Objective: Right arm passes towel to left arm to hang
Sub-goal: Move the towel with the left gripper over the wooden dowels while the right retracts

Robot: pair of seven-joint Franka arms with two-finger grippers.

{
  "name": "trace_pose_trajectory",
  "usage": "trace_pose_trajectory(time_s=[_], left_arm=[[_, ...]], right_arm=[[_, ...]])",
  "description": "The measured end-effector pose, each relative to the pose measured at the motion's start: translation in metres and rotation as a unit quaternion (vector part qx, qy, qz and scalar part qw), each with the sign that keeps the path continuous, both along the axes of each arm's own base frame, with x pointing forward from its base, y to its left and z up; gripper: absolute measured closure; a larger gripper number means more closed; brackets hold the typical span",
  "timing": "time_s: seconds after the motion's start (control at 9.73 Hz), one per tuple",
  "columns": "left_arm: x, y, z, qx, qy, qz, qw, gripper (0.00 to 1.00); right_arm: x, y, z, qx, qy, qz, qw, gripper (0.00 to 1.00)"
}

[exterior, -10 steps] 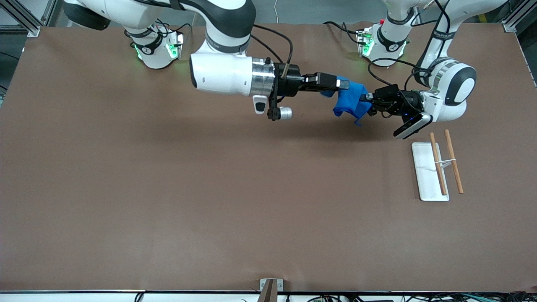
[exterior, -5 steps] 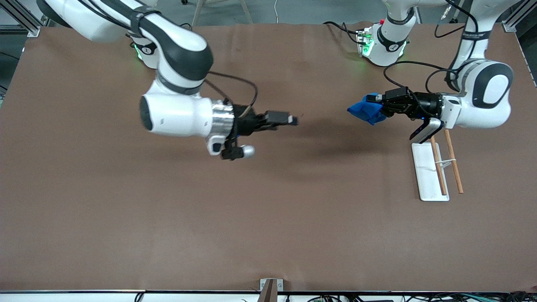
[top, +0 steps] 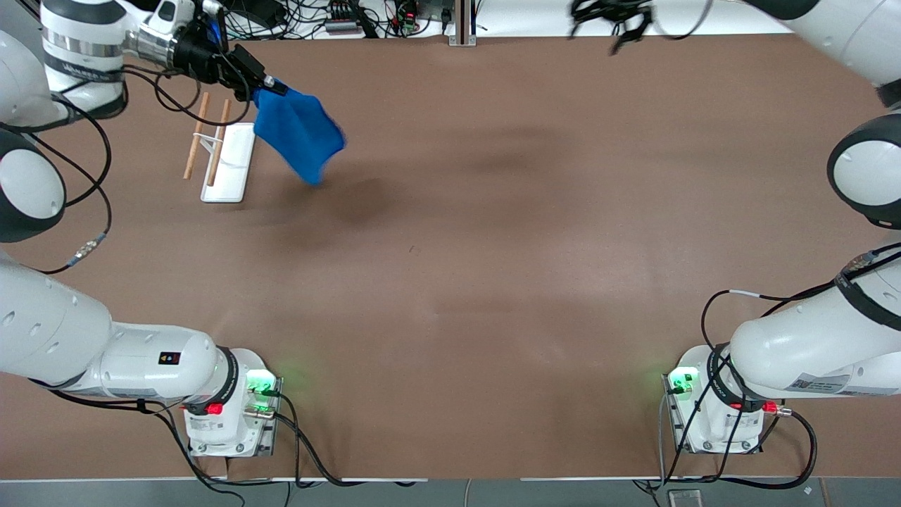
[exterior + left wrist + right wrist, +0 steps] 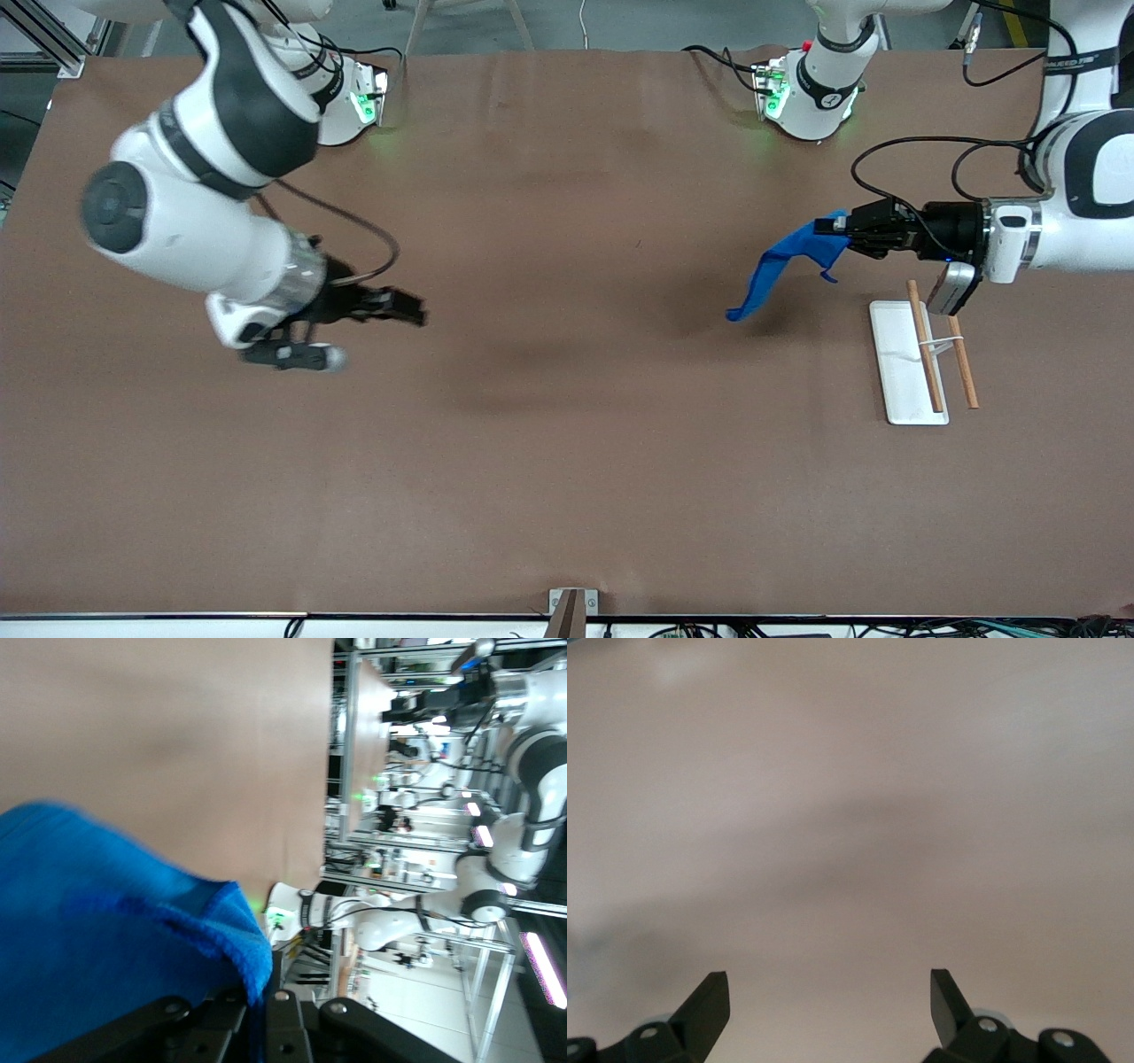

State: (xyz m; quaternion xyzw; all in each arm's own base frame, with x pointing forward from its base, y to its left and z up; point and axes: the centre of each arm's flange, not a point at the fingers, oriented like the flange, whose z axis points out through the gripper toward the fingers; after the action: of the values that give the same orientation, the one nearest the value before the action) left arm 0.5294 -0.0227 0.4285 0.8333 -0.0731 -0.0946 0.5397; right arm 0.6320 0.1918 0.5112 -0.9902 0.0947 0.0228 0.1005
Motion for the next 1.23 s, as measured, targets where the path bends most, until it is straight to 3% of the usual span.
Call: trace_pose_trajectory(time_s=[0.21, 0.41, 0.62, 0.92, 1.23], left_arm=[[0.011, 0.007, 0.023, 0.075, 0.001, -0.013, 0.997, 0.97], [0.02, 0.012, 0.032, 0.157, 0.014, -0.013, 0.987, 0.97], [0.028, 0.025, 0.026, 0.262, 0.027, 0.007, 0.965, 0.97], [0.044, 0.044, 0.025, 0.325, 0.023, 0.05, 0.944, 0.97], [0.063, 0.06, 0.031, 0.402, 0.04, 0.091, 0.91, 0.97]], right_arm=[[0.01, -0.088, 0.028, -0.073, -0.045, 0.035, 0.996, 0.0], [-0.01, -0.175, 0.076, -0.105, -0.051, 0.023, 0.993, 0.0], [-0.05, -0.23, 0.122, -0.117, -0.033, -0.015, 0.992, 0.0], [-0.103, -0.277, 0.165, -0.117, -0.029, -0.001, 0.993, 0.0], [-0.099, -0.275, 0.155, -0.117, -0.032, 0.016, 0.992, 0.0]])
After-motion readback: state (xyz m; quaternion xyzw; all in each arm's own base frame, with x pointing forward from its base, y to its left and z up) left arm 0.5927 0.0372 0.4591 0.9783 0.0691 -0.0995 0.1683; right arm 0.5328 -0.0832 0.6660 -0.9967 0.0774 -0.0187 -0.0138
